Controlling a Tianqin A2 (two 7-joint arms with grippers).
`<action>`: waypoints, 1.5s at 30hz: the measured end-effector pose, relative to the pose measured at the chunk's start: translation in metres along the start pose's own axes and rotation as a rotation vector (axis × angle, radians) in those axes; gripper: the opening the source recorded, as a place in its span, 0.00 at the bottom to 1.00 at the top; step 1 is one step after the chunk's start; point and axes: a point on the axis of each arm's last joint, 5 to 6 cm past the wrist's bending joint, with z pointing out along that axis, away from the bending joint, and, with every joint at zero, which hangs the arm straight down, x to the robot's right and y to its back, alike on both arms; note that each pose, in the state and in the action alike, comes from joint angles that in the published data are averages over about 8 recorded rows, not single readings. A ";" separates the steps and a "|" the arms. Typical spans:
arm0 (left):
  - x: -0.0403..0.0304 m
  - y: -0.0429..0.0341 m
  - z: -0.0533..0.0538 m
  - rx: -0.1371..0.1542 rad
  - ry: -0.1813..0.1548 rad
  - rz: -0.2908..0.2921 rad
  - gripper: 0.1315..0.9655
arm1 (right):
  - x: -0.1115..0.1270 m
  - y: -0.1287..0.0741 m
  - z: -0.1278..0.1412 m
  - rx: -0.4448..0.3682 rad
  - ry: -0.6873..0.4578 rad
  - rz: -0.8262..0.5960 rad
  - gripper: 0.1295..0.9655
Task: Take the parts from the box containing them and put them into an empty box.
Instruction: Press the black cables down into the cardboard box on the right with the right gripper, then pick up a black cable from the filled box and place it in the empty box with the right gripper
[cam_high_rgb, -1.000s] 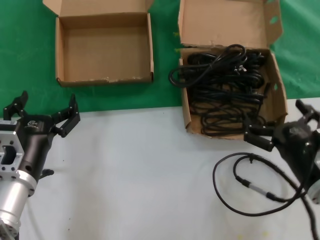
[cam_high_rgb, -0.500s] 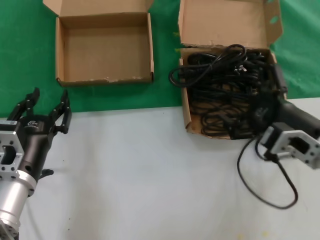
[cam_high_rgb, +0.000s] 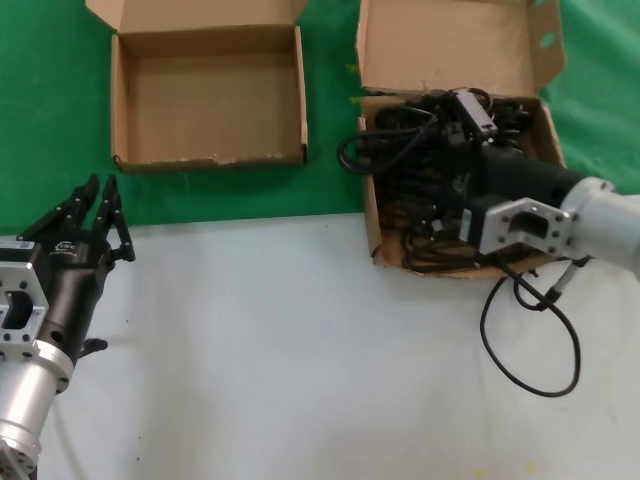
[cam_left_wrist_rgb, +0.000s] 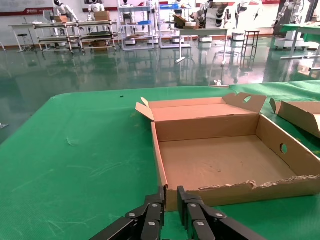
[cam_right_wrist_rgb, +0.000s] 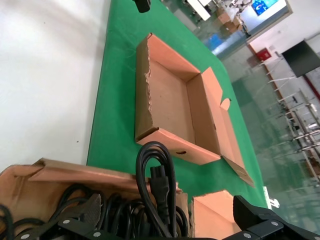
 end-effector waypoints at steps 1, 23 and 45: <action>0.0000 0.0000 0.000 0.000 0.000 0.000 0.11 | 0.002 0.000 0.004 0.000 -0.006 -0.002 0.99; 0.0000 0.0000 0.000 0.000 0.000 0.000 0.02 | 0.013 -0.009 0.026 -0.022 -0.067 -0.011 0.66; 0.0000 0.0000 0.000 0.000 0.000 0.000 0.02 | 0.018 -0.008 0.027 -0.059 -0.057 -0.022 0.14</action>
